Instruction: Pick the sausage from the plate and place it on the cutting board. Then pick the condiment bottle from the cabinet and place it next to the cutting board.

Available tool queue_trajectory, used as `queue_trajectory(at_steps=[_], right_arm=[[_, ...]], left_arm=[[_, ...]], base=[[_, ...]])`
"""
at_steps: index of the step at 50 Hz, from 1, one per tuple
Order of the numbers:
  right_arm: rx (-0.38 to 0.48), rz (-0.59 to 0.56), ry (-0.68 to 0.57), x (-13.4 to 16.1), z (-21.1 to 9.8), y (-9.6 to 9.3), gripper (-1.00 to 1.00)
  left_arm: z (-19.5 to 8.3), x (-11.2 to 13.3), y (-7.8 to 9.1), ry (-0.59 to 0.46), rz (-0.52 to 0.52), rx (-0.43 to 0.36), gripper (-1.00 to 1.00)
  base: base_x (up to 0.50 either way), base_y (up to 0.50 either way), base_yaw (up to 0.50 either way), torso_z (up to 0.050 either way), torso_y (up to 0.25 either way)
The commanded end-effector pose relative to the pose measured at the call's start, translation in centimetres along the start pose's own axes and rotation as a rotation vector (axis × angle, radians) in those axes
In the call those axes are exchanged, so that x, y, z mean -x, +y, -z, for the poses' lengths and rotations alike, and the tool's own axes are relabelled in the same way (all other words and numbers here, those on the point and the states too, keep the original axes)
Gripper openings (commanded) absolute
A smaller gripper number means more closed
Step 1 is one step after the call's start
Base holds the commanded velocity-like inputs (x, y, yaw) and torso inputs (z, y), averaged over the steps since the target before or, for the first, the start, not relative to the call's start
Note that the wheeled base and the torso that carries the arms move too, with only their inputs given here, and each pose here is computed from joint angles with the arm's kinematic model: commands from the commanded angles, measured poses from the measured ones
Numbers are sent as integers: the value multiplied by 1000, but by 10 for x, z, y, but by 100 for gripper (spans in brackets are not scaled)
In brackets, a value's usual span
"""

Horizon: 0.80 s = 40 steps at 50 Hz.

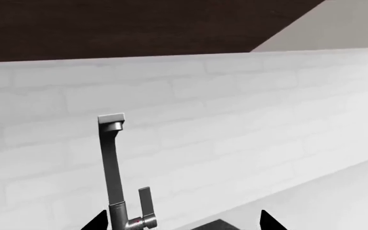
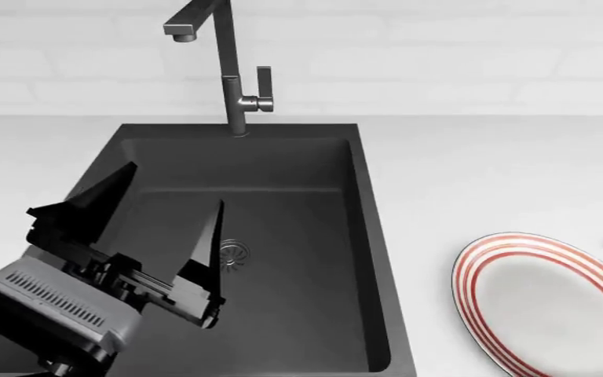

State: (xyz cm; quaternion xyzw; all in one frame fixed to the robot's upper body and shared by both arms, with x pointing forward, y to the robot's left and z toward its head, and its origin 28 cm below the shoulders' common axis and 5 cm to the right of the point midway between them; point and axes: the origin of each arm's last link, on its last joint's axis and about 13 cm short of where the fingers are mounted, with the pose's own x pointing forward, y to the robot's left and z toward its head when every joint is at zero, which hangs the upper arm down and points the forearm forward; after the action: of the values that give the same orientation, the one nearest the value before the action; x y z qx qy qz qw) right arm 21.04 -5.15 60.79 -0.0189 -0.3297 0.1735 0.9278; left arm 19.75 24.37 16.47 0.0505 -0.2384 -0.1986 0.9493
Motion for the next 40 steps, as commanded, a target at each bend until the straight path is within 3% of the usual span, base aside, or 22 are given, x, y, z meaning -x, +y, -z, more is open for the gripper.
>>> queue_trajectory(at_steps=[1,17,22,31,40], right_arm=[[-21,-52,-86,28,-22,4,-100],[-45,-159,-168,96,-40,16,-100],[-63,-161,-158,138,-40,18,-100],[-77,-137,-124,154,-30,18,-100],[-105,-101,-41,166,6,16,-100]], left_arm=[[1,0,-1,5,3,-5,100],[0,-2,-2,14,-5,-19,100],[0,-1,-5,13,-5,-31,100],[0,-2,-7,17,-1,-36,100],[0,-1,-8,17,-1,-39,100]], base=[[0,0,0,0,0],[0,0,0,0,0],[0,0,0,0,0],[0,0,0,0,0],[0,0,0,0,0]])
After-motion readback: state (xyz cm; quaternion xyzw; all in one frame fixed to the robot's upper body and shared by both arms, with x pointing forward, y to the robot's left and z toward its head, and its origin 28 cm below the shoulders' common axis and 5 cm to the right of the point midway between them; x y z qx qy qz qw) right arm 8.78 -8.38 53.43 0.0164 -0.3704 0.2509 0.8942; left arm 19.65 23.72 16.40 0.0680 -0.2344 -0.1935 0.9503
